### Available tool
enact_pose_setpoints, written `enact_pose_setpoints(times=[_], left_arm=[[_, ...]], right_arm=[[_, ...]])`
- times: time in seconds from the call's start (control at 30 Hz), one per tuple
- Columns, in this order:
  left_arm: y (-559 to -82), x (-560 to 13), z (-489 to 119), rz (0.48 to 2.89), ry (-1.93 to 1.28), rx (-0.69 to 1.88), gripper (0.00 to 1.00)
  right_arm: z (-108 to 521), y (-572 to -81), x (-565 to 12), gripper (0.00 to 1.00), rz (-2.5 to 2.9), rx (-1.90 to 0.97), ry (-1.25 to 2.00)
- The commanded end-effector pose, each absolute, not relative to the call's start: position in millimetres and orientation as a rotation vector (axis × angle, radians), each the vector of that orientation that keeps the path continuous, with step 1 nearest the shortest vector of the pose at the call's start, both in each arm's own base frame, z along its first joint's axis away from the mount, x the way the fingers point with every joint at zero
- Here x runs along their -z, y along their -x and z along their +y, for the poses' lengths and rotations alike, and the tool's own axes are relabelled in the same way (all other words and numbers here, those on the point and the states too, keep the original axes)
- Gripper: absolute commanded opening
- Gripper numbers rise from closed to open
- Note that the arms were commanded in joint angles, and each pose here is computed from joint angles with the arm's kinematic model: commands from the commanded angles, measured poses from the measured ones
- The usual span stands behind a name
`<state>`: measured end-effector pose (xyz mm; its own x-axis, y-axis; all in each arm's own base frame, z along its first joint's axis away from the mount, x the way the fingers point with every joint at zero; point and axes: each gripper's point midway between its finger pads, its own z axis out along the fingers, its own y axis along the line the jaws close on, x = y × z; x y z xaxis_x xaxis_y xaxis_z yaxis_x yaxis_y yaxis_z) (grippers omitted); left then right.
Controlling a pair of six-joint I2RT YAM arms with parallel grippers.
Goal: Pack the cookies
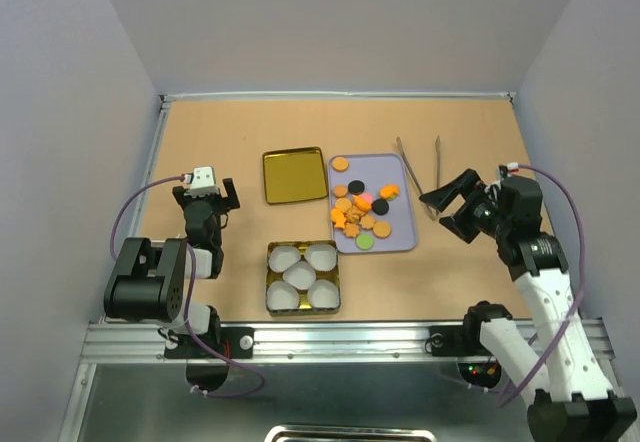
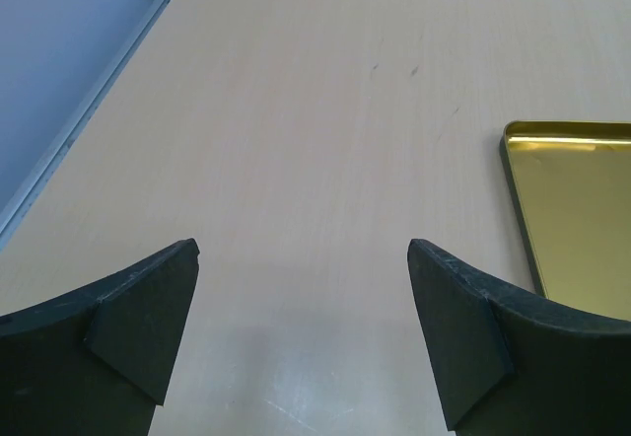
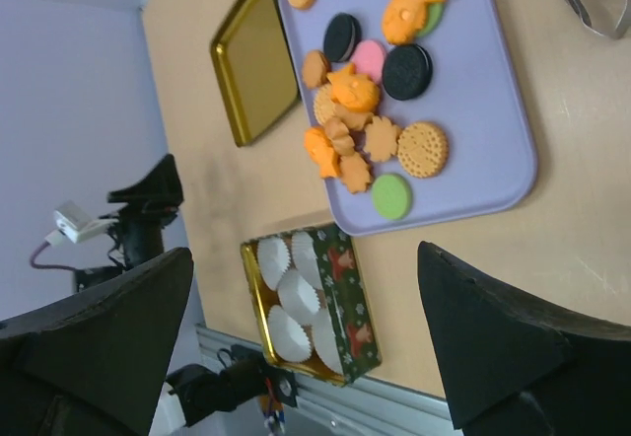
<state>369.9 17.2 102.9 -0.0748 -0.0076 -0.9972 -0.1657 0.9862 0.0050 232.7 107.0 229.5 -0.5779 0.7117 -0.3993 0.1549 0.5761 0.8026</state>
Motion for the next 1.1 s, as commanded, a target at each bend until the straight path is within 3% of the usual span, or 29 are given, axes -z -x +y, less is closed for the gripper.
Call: enact_pose_setpoints(times=[0.0, 0.07, 0.33, 0.47, 0.67, 0.93, 1.07], left_arm=[[-382, -176, 17, 1.368, 0.15, -0.113, 0.99], [-382, -176, 17, 1.368, 0.15, -0.113, 0.99], [-382, -176, 18, 1.368, 0.15, -0.115, 0.99], [-382, -176, 18, 1.366, 0.151, -0.114, 0.99], [-382, -175, 18, 1.369, 0.149, -0.113, 0.99], [-383, -176, 18, 1.367, 0.151, -0.109, 0.99], [-377, -193, 37, 1.372, 0.311, -0.182, 0.99]], right_arm=[[118, -234, -223, 1.0, 2.22, -0.959, -0.503], [125, -217, -192, 1.0, 2.365, -0.995, -0.516], [152, -192, -200, 1.0, 2.348, -1.173, -0.342], [126, -207, -194, 1.0, 2.351, -0.915, -0.39], [52, -222, -166, 1.0, 2.52, -0.282, -0.537], [42, -278, -149, 1.0, 2.625, -0.113, -0.591], [27, -303, -133, 1.0, 2.658, 0.036, -0.524]])
